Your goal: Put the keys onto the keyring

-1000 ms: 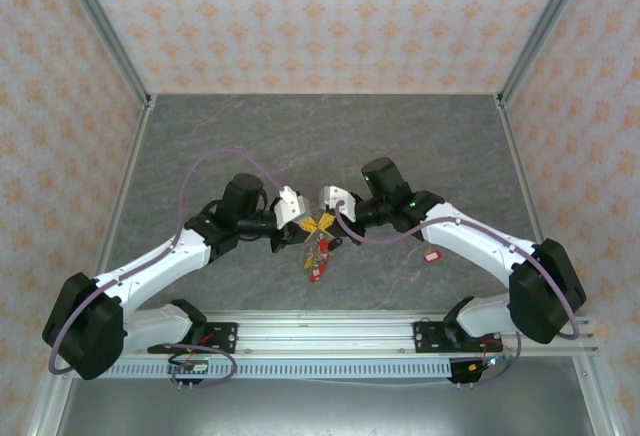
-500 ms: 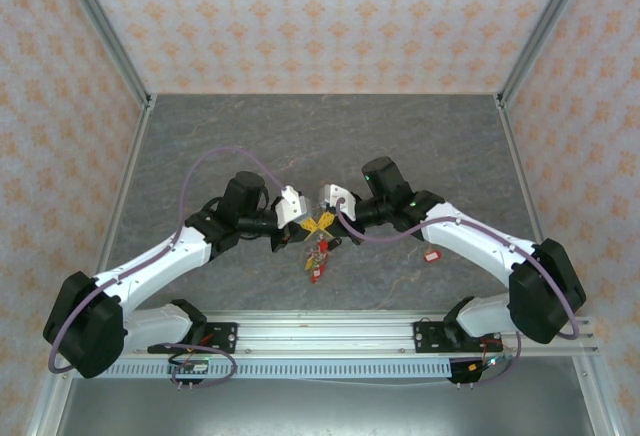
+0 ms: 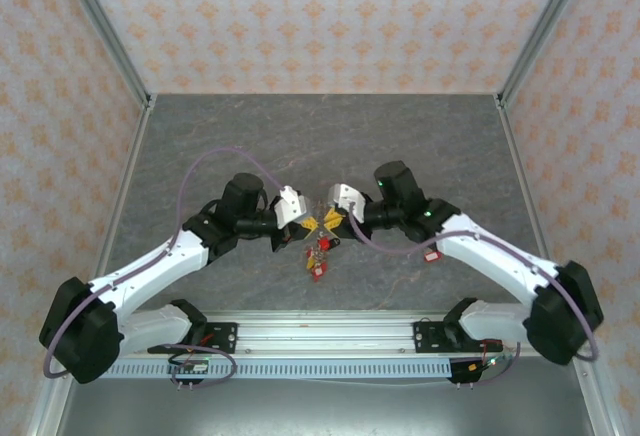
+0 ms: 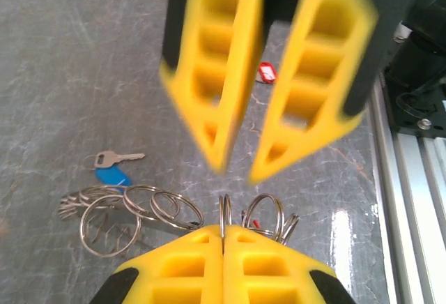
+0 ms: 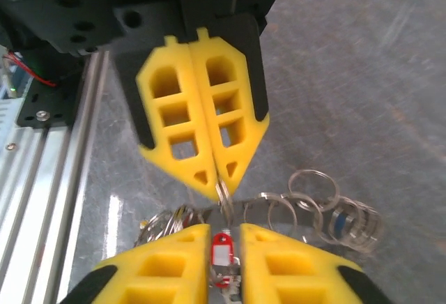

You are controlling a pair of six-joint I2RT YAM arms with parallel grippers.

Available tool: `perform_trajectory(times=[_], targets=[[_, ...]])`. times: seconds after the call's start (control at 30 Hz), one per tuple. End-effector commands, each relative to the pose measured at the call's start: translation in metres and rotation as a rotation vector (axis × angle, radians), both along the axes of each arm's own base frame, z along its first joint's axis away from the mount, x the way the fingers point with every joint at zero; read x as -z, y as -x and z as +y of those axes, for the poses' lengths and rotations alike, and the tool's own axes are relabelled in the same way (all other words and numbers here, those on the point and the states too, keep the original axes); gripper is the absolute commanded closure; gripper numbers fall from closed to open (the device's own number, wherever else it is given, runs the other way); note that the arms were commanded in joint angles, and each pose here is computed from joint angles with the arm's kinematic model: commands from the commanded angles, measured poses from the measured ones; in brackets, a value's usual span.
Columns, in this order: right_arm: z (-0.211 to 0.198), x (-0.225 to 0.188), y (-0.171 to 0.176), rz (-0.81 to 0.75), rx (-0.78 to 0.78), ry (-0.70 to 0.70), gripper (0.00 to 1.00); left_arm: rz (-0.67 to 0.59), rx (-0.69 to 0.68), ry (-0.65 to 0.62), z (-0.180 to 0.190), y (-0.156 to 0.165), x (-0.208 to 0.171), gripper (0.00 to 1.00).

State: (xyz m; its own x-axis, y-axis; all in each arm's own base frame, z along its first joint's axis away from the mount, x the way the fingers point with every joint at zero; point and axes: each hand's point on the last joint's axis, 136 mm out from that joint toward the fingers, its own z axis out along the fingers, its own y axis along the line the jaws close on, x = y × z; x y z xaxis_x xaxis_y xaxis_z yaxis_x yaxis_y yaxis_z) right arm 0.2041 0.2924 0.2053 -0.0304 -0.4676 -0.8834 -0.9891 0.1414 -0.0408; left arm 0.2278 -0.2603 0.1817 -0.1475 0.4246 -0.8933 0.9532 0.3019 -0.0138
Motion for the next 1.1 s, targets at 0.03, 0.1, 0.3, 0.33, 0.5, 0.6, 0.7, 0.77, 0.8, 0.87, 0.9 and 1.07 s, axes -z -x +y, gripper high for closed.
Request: perform_trajectory(times=[0.03, 0.1, 0.3, 0.33, 0.5, 0.6, 0.7, 0.77, 0.8, 0.87, 0.9, 1.07], targets=[[-0.023, -0.025, -0.024, -0.051, 0.275, -0.086, 0.78, -0.042, -0.083, 0.030, 0.005, -0.011, -0.011, 1.00], [-0.038, -0.029, -0.033, -0.054, 0.404, -0.121, 0.75, -0.038, -0.096, 0.031, 0.006, -0.012, -0.011, 1.00], [-0.127, -0.024, -0.080, 0.075, 1.108, -0.194, 0.79, -0.031, -0.160, 0.063, 0.010, -0.017, -0.015, 1.00], [-0.142, -0.016, -0.081, 0.096, 1.199, -0.172, 0.79, -0.031, -0.176, 0.063, 0.012, -0.018, -0.015, 1.00], [-0.211, 0.038, -0.068, 0.376, 1.572, -0.062, 0.80, -0.041, -0.237, 0.099, 0.018, -0.022, -0.021, 1.00], [-0.230, 0.068, -0.054, 0.580, 1.667, -0.051, 0.79, -0.044, -0.242, 0.116, 0.018, -0.020, -0.026, 1.00], [-0.236, 0.098, -0.043, 0.738, 1.704, -0.019, 0.78, -0.042, -0.244, 0.121, 0.018, -0.021, -0.028, 1.00], [-0.244, 0.114, -0.033, 0.794, 1.754, 0.050, 0.78, -0.036, -0.239, 0.120, 0.017, -0.021, -0.028, 1.00], [-0.245, 0.118, -0.031, 0.806, 1.763, 0.074, 0.77, -0.034, -0.236, 0.121, 0.016, -0.021, -0.028, 1.00], [-0.247, 0.126, -0.026, 0.823, 1.771, 0.132, 0.75, -0.030, -0.239, 0.124, 0.016, -0.021, -0.029, 1.00], [-0.249, 0.130, -0.024, 0.826, 1.779, 0.159, 0.74, -0.031, -0.239, 0.126, 0.016, -0.021, -0.030, 1.00], [-0.252, 0.150, -0.015, 0.865, 1.790, 0.284, 0.72, -0.030, -0.236, 0.131, 0.016, -0.020, -0.031, 1.00]])
